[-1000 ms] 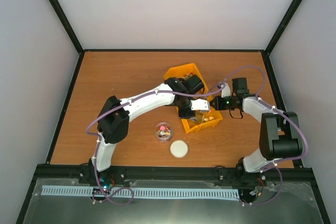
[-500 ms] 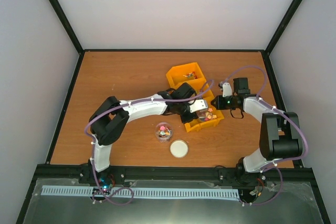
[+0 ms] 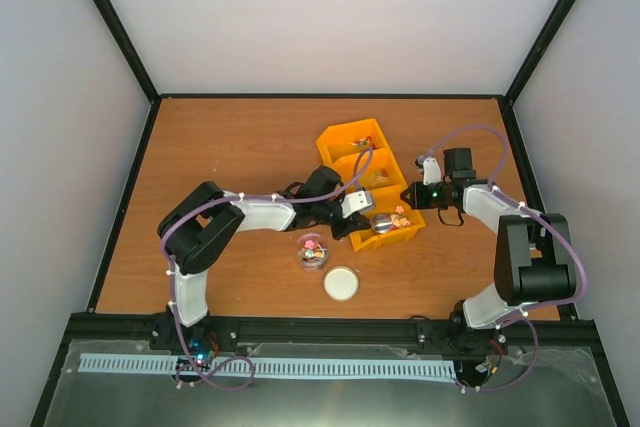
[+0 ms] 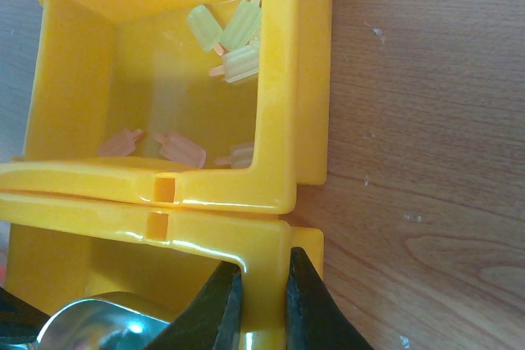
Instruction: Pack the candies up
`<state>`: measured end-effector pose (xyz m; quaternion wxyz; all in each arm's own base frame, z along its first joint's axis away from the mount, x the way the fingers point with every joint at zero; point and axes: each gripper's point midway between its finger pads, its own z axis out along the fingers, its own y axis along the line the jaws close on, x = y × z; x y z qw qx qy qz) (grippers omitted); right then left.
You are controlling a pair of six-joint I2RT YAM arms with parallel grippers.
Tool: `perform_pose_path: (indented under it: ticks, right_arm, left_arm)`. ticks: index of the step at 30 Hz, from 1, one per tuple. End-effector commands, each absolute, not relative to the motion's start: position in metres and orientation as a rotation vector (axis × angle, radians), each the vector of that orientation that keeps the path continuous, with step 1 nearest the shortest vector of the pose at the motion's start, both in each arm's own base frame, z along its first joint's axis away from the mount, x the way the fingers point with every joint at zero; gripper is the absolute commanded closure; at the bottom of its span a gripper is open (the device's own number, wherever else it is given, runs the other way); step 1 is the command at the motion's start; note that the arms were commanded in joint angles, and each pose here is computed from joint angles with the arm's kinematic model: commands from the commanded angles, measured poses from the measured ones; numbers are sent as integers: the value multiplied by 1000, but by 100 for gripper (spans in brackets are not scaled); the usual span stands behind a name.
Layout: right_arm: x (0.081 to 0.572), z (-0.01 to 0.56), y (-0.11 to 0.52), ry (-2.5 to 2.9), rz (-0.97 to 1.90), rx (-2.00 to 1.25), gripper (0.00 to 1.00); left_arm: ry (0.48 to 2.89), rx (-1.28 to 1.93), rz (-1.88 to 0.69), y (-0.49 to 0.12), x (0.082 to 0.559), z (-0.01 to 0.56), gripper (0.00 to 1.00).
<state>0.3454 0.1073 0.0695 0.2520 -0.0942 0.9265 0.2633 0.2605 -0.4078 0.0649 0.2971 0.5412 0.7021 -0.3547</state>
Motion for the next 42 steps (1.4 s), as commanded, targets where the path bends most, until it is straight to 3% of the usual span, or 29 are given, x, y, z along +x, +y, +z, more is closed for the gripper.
perform_pose_path:
  ticks: [1, 19, 42]
  right_arm:
    - [351, 80, 120, 2452, 812, -271, 97]
    - [349, 79, 120, 2449, 811, -290, 97]
    - [348, 76, 118, 2460, 789, -299, 97]
  left_arm:
    - [1727, 1450, -1087, -416, 243, 88, 99]
    - [1688, 1380, -1099, -384, 242, 92, 99]
    - [1566, 1333, -1163, -362, 245, 142, 99]
